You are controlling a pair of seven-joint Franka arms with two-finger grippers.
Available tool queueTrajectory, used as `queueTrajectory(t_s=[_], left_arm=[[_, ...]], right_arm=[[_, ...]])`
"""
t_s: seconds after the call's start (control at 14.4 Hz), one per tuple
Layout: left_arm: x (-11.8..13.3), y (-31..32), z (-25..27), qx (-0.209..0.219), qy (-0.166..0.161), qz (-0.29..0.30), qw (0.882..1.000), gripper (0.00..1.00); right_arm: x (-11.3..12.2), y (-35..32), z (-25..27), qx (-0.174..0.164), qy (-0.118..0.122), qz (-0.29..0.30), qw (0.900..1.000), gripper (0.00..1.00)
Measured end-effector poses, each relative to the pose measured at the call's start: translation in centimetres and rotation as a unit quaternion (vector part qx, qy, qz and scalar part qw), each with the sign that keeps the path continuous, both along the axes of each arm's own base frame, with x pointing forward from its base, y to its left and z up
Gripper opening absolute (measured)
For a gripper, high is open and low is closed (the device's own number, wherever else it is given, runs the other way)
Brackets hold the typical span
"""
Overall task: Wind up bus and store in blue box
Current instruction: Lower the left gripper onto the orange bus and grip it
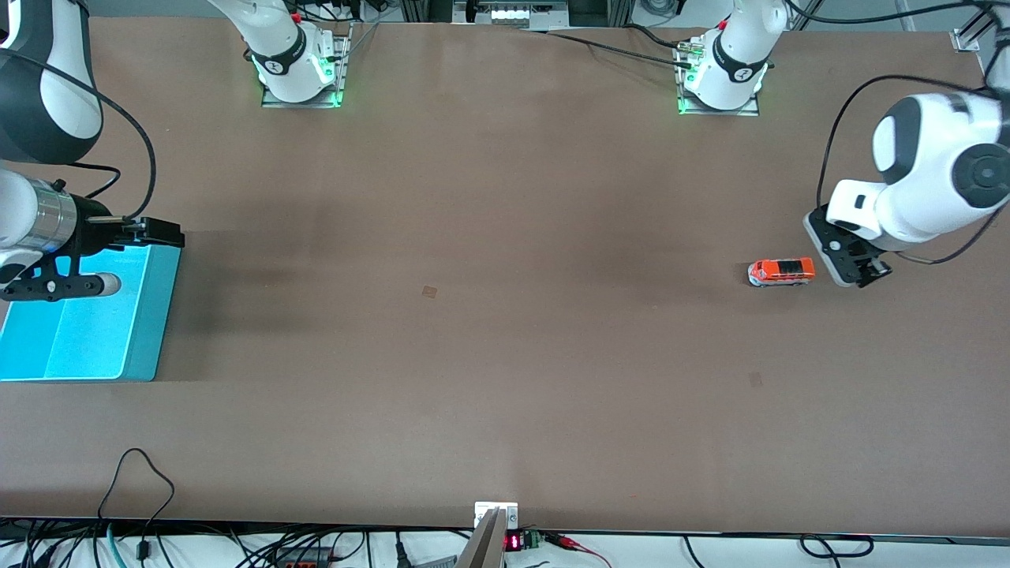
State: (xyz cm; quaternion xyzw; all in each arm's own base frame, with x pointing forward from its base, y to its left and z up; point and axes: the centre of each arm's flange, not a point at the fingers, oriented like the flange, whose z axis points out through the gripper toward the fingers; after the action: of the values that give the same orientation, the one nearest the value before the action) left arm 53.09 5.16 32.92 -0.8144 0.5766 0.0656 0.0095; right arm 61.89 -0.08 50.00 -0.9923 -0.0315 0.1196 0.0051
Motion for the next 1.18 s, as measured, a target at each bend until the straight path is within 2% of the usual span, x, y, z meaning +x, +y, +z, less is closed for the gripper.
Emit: queueTrajectory(t_s=[0.14, 0.28, 0.48, 0.76, 0.97, 1.18], left_arm=[[-1.5, 0.0, -2.5, -0.006, -0.005, -0.032, 0.999, 1.0], [-2.2, -0.3, -3.9, -0.009, -0.022, -0.066, 0.998, 1.0], [-3.3, -0.7, -6.8, -0.015, -0.043, -0.101, 0.994, 1.0], [-3.8, -0.9, -10.6, -0.021, -0.045, -0.112, 0.992, 1.0], [-3.9, -0.6, -12.1, -0.024, -0.039, -0.11, 0.993, 1.0], [-4.1, -0.1, -12.8, -0.025, -0.033, -0.106, 0.994, 0.98]], right_arm=[[-0.2, 0.1, -0.1, 0.001, 0.009, 0.001, 1.0, 1.0], [-0.7, 0.6, -0.3, 0.005, 0.027, 0.004, 1.0, 1.0], [-1.0, 2.0, -0.4, 0.031, 0.037, 0.007, 0.999, 1.0], [-1.1, 3.1, -0.4, 0.05, 0.041, 0.01, 0.998, 1.0], [-1.1, 3.3, -0.4, 0.051, 0.041, 0.011, 0.998, 1.0], [-0.8, 3.0, -1.6, 0.05, 0.052, 0.008, 0.997, 1.0]])
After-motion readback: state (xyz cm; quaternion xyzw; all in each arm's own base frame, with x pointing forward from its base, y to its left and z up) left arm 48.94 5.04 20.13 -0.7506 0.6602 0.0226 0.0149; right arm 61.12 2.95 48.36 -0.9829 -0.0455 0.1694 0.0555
